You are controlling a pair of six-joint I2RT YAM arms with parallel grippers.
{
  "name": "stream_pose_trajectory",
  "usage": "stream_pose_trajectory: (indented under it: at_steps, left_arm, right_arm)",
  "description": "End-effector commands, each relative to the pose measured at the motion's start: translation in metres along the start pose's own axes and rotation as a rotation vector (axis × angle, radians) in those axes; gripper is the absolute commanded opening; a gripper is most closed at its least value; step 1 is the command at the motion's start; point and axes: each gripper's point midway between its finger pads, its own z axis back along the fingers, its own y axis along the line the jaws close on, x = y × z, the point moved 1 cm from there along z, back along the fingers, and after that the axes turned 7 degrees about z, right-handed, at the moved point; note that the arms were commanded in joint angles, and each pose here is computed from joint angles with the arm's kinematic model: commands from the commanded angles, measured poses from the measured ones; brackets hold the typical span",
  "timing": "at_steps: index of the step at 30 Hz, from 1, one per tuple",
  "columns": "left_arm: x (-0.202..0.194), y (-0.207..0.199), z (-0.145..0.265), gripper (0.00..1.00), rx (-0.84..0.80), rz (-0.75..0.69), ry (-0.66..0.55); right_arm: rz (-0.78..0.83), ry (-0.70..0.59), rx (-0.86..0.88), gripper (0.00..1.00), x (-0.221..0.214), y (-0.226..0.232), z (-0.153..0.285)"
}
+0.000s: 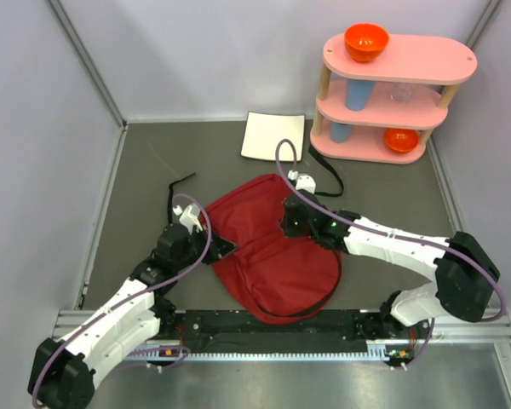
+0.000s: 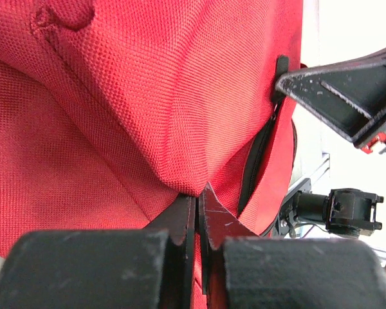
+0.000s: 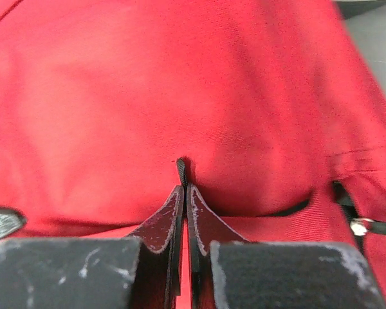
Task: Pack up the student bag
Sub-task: Zip the student bag at the center of the board.
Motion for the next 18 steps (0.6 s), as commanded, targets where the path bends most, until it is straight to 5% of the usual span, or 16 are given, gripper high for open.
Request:
stream_pose_trajectory:
  at_steps: [1,18]
  left_arm:
    - [0.010,-0.011,0.009,0.00,-0.023,-0.039,-0.022]
    - [0.017,-0.006,0.013,0.00,-0.014,-0.035,-0.028]
  right_arm:
    - [-0.063,-0.119,-0.125,0.00,0.031,-0.045,0.005]
    - [-0.143,-0.136,-0.223,0.00,0.039,-0.109,-0.014]
